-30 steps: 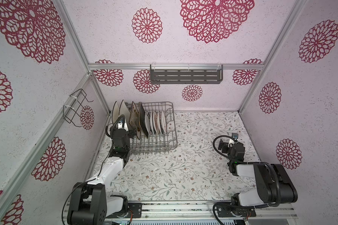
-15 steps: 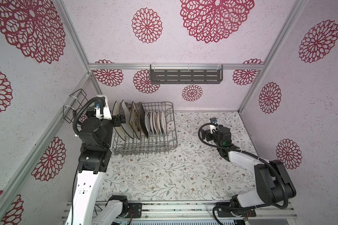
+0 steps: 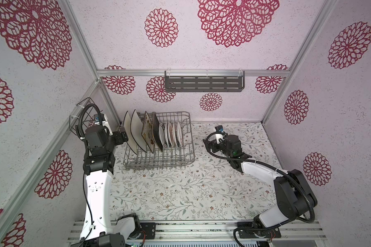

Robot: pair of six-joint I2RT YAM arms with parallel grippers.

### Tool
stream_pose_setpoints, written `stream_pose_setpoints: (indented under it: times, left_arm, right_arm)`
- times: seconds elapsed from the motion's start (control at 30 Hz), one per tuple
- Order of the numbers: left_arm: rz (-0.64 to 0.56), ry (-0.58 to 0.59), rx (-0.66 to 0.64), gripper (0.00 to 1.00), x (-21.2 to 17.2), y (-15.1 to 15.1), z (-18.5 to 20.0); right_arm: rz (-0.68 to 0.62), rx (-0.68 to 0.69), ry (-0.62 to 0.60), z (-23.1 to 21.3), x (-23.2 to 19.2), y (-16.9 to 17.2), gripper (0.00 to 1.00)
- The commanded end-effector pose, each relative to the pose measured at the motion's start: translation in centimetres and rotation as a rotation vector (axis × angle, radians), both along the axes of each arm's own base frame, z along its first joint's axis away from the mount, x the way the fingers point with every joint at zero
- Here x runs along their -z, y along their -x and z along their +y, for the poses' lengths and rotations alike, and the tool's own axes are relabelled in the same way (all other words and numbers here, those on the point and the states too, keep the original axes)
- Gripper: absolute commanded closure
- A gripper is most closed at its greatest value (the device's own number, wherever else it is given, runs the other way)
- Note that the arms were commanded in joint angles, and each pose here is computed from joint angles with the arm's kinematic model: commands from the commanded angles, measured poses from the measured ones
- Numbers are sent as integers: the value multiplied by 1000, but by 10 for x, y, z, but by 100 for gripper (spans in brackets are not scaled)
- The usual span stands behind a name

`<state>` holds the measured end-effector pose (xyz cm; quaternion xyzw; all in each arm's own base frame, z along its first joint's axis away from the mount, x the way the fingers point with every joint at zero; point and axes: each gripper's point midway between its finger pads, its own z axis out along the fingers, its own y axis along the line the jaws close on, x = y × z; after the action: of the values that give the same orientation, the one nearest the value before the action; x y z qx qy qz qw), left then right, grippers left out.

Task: Unload the plates from the dish rack

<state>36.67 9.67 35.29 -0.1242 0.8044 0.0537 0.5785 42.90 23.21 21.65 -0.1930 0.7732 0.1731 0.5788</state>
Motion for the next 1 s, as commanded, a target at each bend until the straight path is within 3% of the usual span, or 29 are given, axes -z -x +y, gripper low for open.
stream_pose_setpoints:
  times: [0.0,0.33,0.53,0.67,0.97]
  left_arm:
    - [37,95,1,3,9,-14,9]
    - [70,153,25,2,35,-44,16]
    - [120,170,7,2,56,-61,24]
    - [142,164,-7,2,70,-69,30]
    - [187,170,-12,0,95,-89,37]
  right_arm:
    - [55,18,-108,11,-22,-9,4]
    - [242,-136,-198,53,-31,-2,4]
    - [262,-151,-240,62,-34,2,4]
    - [279,-223,-316,76,-45,10,5]
    - [299,-337,-364,104,-54,23,7]
